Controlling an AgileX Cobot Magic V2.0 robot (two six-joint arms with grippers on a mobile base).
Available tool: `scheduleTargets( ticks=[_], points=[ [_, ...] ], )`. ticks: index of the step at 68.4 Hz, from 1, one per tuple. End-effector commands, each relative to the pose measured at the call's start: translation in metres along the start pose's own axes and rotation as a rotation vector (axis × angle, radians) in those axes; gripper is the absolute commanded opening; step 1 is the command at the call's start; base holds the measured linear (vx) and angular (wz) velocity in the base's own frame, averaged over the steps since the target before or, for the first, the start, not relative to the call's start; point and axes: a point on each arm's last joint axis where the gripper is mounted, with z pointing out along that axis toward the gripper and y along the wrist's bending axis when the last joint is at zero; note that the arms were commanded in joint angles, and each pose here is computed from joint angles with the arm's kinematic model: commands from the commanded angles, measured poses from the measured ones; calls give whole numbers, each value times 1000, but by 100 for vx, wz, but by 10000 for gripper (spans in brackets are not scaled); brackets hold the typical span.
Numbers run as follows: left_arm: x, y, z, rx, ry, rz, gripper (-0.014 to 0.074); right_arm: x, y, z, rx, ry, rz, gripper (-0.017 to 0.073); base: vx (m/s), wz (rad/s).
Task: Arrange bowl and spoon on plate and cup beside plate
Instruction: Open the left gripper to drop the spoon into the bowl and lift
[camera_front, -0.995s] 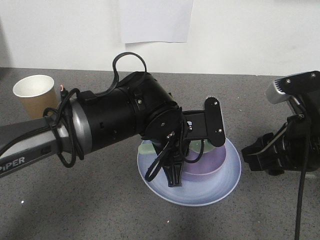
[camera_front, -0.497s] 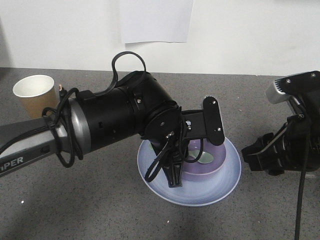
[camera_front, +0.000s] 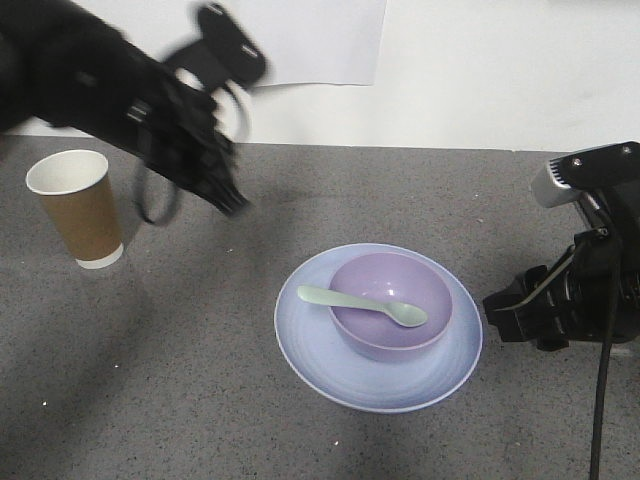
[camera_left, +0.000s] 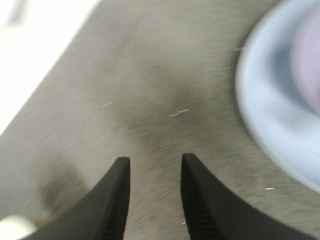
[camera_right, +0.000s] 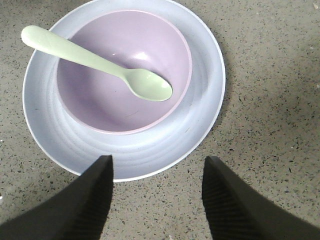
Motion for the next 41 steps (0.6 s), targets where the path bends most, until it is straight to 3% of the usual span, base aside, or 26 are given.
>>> scheduleTargets(
  ticks=[1,9,25,30,41],
  points=[
    [5,43,-38,-116,-112,-140,256,-10,2,-11,4,-89,-8,401,0,0],
    [25,83,-41,-187,-115,-285,273,-10,2,-11,4,-89,-8,401,0,0],
    [64,143,-37,-215,-168,-577,321,-10,2,-11,4,-89,-8,401,0,0],
    [73,154,-34,-225,-158,-624,321,-10,2,-11,4,-89,-8,401,0,0],
    [91,171,-18,-248,-102,-667,321,-10,2,-11,4,-89,-8,401,0,0]
  ],
)
